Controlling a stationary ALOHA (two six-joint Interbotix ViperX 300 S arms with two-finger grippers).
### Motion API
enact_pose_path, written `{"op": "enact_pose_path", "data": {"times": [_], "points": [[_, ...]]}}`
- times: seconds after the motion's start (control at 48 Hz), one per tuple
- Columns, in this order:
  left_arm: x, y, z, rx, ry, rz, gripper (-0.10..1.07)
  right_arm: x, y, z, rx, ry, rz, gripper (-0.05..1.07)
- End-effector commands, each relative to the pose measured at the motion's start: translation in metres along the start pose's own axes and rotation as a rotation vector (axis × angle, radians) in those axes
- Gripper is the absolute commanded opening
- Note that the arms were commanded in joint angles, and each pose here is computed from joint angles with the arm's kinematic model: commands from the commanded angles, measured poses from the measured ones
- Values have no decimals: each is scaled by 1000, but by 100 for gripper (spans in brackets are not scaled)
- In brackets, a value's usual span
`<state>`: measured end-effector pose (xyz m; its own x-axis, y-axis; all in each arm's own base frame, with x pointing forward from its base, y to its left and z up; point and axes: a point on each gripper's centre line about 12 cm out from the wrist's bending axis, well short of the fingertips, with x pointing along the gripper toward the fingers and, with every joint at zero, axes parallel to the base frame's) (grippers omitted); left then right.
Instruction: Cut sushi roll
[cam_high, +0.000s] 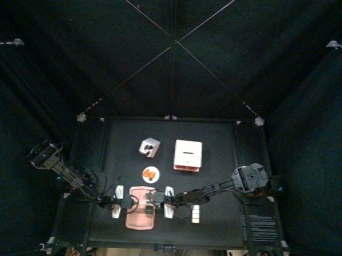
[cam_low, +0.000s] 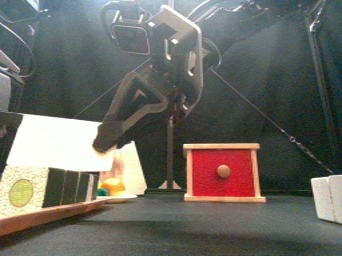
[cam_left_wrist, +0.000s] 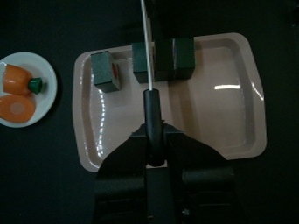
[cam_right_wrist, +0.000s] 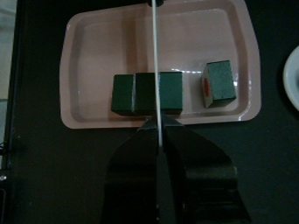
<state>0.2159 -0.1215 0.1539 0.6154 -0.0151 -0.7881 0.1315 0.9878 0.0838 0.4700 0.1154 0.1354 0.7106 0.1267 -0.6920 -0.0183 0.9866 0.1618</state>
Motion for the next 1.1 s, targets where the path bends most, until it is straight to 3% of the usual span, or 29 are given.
{"op": "enact_pose_path", "data": {"times": [0.0,0.729,1.083], "points": [[-2,1,2,-1,-6,4,41,-10,5,7,-5,-20,10,37],[19,-14,-15,-17,78,-56,41,4,2,-7,12,21,1,37],[26,-14,-20,-22,108,-46,41,13,1,-12,28,19,13,37]]}}
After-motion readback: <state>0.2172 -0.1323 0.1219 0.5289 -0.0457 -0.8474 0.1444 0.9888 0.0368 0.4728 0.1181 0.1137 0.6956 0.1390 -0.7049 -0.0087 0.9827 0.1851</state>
